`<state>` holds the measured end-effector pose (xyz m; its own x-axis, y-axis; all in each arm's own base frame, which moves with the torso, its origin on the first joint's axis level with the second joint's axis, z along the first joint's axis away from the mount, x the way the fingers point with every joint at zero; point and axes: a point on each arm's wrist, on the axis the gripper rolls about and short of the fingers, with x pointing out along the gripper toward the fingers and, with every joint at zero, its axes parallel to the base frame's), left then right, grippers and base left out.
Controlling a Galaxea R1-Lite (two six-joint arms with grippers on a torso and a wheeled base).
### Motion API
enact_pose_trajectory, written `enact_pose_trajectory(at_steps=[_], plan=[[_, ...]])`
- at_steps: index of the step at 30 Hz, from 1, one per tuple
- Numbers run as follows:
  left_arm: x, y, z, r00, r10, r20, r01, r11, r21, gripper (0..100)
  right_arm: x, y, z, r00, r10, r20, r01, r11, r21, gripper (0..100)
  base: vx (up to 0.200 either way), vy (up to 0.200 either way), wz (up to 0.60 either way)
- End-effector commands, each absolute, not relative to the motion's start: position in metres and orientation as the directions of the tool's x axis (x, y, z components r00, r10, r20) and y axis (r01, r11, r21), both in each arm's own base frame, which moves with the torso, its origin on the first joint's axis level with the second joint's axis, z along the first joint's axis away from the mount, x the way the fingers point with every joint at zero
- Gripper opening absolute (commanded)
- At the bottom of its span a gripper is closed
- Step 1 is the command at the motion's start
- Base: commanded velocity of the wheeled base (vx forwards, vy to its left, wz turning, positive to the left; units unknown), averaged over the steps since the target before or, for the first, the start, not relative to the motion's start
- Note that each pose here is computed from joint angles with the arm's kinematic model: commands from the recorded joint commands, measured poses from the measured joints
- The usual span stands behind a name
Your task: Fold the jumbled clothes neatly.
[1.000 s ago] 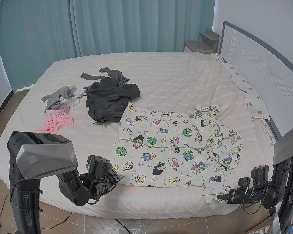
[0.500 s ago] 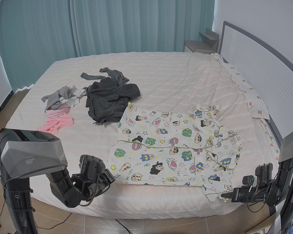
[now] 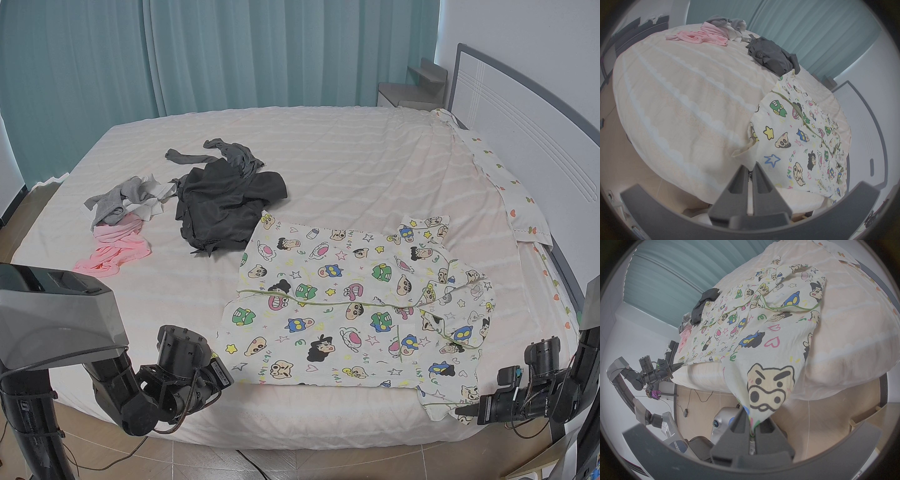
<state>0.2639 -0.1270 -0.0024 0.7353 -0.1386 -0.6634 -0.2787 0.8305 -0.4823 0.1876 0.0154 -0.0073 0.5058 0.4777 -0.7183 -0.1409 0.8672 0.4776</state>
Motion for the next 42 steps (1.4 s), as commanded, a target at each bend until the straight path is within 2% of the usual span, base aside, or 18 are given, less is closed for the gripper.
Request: enact_pose_trajectory(at_steps=[1, 9, 23, 24, 29, 34, 42], plan=[[0.259, -0.126, -0.001, 0.730, -0.141, -0.668, -0.272, 0.837, -0.475, 0, 0.183, 0.013, -0.006, 0.506, 0.470, -0.723, -0.130, 0.870, 0.475, 0, 0.000, 0.000, 0.00], [0.259, -0.126, -0.001, 0.730, -0.143, -0.668, -0.271, 0.837, -0.475, 0, 0.175, 0.011, -0.008, 0.450, 0.470, -0.759, -0.179, 0.880, 0.439, 0, 0.000, 0.000, 0.00], [0.271, -0.130, -0.026, 0.724, -0.142, -0.675, -0.276, 0.837, -0.472, 0, 0.177, 0.011, -0.008, 0.455, 0.488, -0.745, -0.196, 0.871, 0.450, 0, 0.000, 0.000, 0.00], [0.271, -0.130, -0.025, 0.726, -0.143, -0.673, -0.274, 0.837, -0.474, 100, 0.177, 0.011, -0.009, 0.454, 0.486, -0.747, -0.194, 0.872, 0.450, 0, 0.000, 0.000, 0.00], [0.273, -0.128, -0.025, 0.720, -0.172, -0.672, -0.263, 0.828, -0.494, 100, 0.177, 0.011, -0.009, 0.450, 0.488, -0.748, -0.192, 0.871, 0.452, 0, 0.000, 0.000, 0.00], [0.280, -0.126, -0.018, 0.737, -0.288, -0.611, -0.176, 0.792, -0.585, 100, 0.177, 0.012, -0.011, 0.447, 0.489, -0.749, -0.192, 0.870, 0.453, 0, 0.000, 0.000, 0.00], [0.286, -0.120, -0.031, 0.734, -0.291, -0.614, -0.073, 0.865, -0.497, 100, 0.177, 0.012, -0.010, 0.448, 0.496, -0.744, -0.197, 0.867, 0.459, 0, 0.000, 0.000, 0.00]])
